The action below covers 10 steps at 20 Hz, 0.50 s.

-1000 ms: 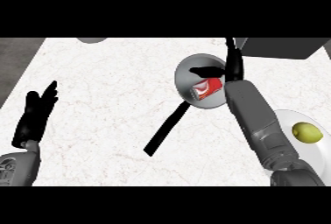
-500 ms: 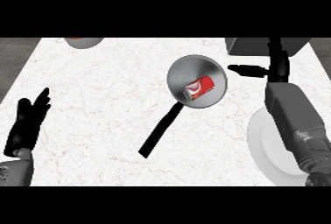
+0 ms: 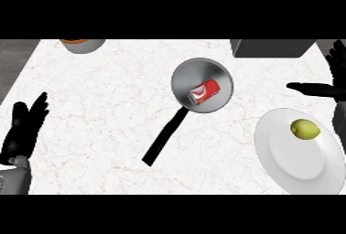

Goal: Pick the can from the plate and place it in the pan

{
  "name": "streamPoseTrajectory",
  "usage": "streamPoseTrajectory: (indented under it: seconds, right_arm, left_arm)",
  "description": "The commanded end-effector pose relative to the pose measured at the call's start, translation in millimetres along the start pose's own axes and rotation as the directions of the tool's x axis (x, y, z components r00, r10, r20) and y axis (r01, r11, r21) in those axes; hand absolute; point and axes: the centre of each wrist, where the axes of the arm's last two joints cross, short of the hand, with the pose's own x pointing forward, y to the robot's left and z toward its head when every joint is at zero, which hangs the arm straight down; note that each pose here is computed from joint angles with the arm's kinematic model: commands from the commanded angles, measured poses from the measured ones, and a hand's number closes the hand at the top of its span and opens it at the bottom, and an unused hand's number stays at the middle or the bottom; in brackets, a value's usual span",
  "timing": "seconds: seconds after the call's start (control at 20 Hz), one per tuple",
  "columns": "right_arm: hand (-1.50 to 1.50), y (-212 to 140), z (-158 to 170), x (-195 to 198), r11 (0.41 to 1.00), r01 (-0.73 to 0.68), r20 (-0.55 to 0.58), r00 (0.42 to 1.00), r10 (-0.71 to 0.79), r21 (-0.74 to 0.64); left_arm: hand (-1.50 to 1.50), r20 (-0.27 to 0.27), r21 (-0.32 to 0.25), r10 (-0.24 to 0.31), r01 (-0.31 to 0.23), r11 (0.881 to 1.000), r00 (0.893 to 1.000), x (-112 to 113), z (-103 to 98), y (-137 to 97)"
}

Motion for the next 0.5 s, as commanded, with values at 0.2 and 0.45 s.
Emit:
streamPoseTrajectory:
  seconds: [0.2, 0.45]
  right_arm:
    - [-1.5, -85.2, 33.7, -23.9, 0.999, -0.017, 0.006, 1.0, 0.017, 0.036]
    - [-1.5, -108.2, 31.6, -8.6, 0.997, -0.04, 0.023, 0.999, 0.038, 0.062]
  left_arm:
    - [0.0, 0.006, -0.008, 0.002, -0.002, 1.0, 1.0, -6.6, 0.3, -3.3]
    - [0.0, -0.017, -0.003, 0.005, -0.005, 1.0, 1.0, -18.0, 0.2, 10.9]
